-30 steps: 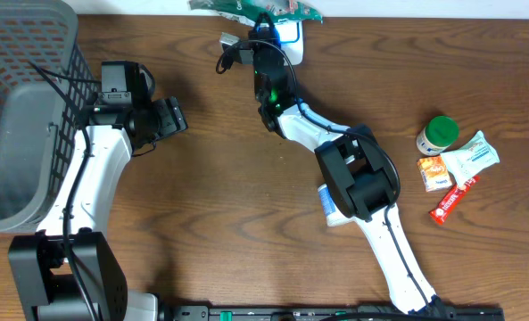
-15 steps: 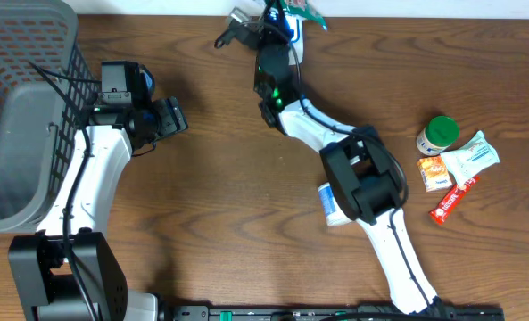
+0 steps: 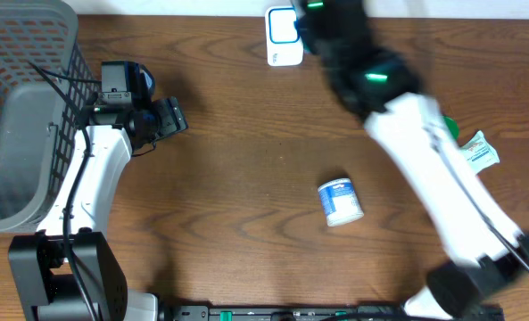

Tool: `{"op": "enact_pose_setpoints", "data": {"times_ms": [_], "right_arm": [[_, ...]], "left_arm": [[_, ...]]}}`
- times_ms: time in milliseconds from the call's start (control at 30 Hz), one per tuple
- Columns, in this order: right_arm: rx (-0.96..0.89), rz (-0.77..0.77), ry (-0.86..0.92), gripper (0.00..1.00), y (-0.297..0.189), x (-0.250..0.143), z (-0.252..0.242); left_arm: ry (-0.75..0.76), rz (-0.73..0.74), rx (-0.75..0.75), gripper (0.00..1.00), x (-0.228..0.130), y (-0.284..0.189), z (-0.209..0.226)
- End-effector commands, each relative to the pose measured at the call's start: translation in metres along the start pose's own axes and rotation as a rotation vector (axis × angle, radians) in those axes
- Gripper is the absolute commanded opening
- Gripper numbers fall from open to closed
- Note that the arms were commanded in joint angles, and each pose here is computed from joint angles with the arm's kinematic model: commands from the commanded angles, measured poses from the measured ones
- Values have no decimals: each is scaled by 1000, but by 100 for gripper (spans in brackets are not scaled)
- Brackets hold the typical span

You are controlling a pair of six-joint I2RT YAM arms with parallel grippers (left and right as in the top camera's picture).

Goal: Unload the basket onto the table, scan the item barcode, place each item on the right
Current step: 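Carry the gloves pack to the far right and release it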

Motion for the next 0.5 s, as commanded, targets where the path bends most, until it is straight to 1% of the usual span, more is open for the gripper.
{"op": "enact_pose_setpoints", "data": {"times_ms": [0, 67, 133, 267, 467], "right_arm": [[167, 2, 304, 1, -27, -22, -22], [199, 84, 380, 1, -43, -54, -41], [182, 189, 446, 1, -54, -90, -61], [112, 450, 588, 1, -70, -174, -93], [-43, 780, 702, 1, -80, -293, -120]], "left_arm": [[2, -18, -12, 82, 6, -5, -4], [2, -18, -12, 82, 6, -5, -4], [2, -18, -12, 82, 6, -5, -4], [2, -18, -12, 82, 6, -5, -4], [2, -18, -12, 82, 6, -5, -4]]}}
Point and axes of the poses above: each gripper's point midway between its finger pads, its own y axis out along the fingers, its own z axis along the line the jaws close on, x = y × z, the point moved 3 cm from there along -y, back along the fingers, and after that the axes turned 14 degrees about -y, right-handed, at the moved point
